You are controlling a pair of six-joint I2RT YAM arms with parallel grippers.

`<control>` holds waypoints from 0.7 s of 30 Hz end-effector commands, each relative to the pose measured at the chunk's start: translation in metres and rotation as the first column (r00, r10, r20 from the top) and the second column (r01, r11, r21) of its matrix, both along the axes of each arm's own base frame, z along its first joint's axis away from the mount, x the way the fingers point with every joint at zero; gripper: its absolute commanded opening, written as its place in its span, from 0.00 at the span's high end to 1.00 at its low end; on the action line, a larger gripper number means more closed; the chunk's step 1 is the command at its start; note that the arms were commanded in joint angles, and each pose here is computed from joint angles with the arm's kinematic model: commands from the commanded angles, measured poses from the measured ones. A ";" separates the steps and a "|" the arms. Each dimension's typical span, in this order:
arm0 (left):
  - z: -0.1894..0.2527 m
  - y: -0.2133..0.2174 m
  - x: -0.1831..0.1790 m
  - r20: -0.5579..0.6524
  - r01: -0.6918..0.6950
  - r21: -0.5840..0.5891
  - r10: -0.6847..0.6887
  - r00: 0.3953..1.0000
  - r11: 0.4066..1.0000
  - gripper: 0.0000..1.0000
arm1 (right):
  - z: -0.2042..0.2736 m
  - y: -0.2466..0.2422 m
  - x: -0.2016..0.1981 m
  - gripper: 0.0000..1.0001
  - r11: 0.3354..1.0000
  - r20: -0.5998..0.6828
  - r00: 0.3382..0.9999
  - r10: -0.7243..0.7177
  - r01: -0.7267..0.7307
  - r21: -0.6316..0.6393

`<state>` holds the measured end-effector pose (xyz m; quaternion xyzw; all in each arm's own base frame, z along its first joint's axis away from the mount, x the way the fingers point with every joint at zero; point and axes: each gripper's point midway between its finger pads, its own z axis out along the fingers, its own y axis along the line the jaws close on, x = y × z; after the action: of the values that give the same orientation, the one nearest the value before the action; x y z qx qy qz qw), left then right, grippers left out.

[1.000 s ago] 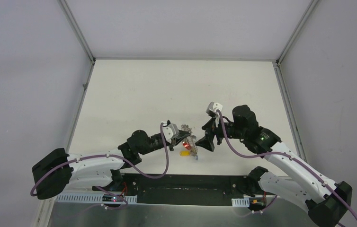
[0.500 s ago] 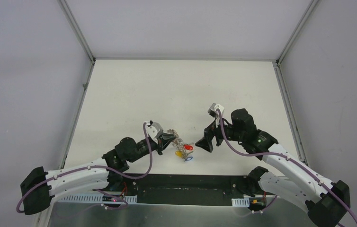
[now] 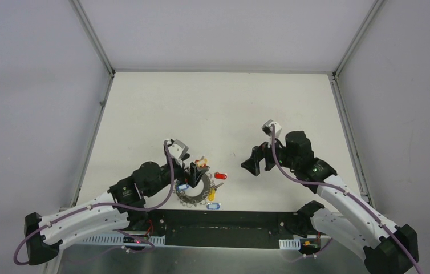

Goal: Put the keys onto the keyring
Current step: Place the keyring at the center of the board, then reset both arms

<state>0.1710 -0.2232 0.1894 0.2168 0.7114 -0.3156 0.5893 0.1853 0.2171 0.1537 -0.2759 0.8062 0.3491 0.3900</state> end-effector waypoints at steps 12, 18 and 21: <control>-0.009 0.020 0.068 -0.245 -0.113 0.188 0.158 0.957 0.976 0.01 | -0.020 -0.127 0.085 0.00 0.802 0.065 0.810 -0.582 0.586 -0.119; -0.022 0.086 0.116 -0.252 -0.284 0.170 0.321 0.913 0.943 0.01 | -0.034 -0.168 0.108 0.00 0.665 0.184 0.683 -0.707 0.730 -0.155; -0.032 0.139 0.134 -0.227 -0.449 0.227 0.495 0.839 0.864 0.01 | -0.049 -0.186 0.116 0.00 0.592 0.254 0.616 -0.746 0.788 -0.170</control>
<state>0.2890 -0.1215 0.1605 0.0674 0.8453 -0.1623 0.5045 0.2790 0.0646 0.1058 -0.0116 0.8769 0.0985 0.4703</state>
